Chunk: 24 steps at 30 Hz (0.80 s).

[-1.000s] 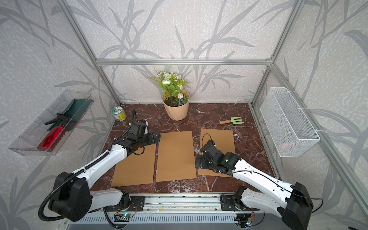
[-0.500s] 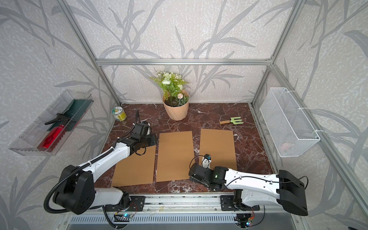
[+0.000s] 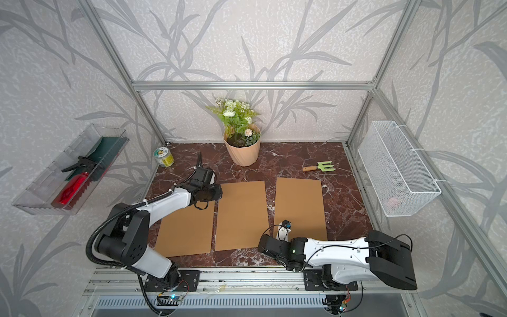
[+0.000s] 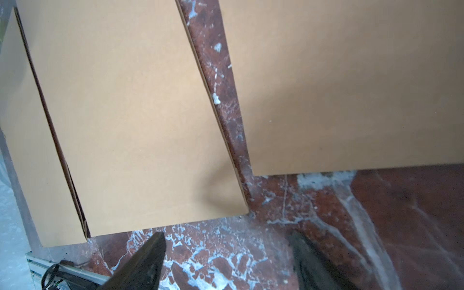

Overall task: Open the file bag
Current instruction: Pick up the file bag from the center of the board.

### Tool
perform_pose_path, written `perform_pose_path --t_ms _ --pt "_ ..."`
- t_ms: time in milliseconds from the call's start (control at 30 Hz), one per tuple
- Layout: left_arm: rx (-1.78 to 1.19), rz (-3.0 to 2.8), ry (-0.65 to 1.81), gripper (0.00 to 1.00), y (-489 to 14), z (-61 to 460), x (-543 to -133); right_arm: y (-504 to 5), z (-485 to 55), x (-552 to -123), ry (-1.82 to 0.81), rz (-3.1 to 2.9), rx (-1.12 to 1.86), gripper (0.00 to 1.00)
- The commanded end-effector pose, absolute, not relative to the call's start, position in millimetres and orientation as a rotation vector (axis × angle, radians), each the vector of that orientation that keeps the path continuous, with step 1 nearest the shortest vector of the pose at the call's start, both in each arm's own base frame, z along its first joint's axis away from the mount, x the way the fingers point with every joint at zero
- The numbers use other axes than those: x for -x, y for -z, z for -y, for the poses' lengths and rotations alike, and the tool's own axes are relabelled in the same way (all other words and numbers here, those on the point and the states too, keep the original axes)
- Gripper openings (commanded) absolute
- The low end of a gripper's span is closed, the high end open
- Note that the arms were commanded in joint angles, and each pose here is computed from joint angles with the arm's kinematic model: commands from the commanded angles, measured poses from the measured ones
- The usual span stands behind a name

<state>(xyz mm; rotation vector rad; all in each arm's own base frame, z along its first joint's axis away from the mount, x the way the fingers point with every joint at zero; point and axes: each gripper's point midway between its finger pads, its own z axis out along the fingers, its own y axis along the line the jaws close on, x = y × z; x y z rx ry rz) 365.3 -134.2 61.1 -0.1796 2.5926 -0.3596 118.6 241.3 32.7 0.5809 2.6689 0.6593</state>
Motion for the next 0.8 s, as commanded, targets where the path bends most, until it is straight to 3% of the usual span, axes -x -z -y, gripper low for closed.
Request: perform_pose_path --t_ms 0,767 --pt "0.171 -2.585 0.353 0.24 -58.6 139.1 -376.8 -23.4 -238.0 -115.7 -0.645 -2.662 -0.624 0.8" --pt "0.23 -2.615 0.223 0.13 -16.9 130.2 -403.1 -8.7 -239.6 -107.9 -0.624 -2.68 -0.693 0.79"
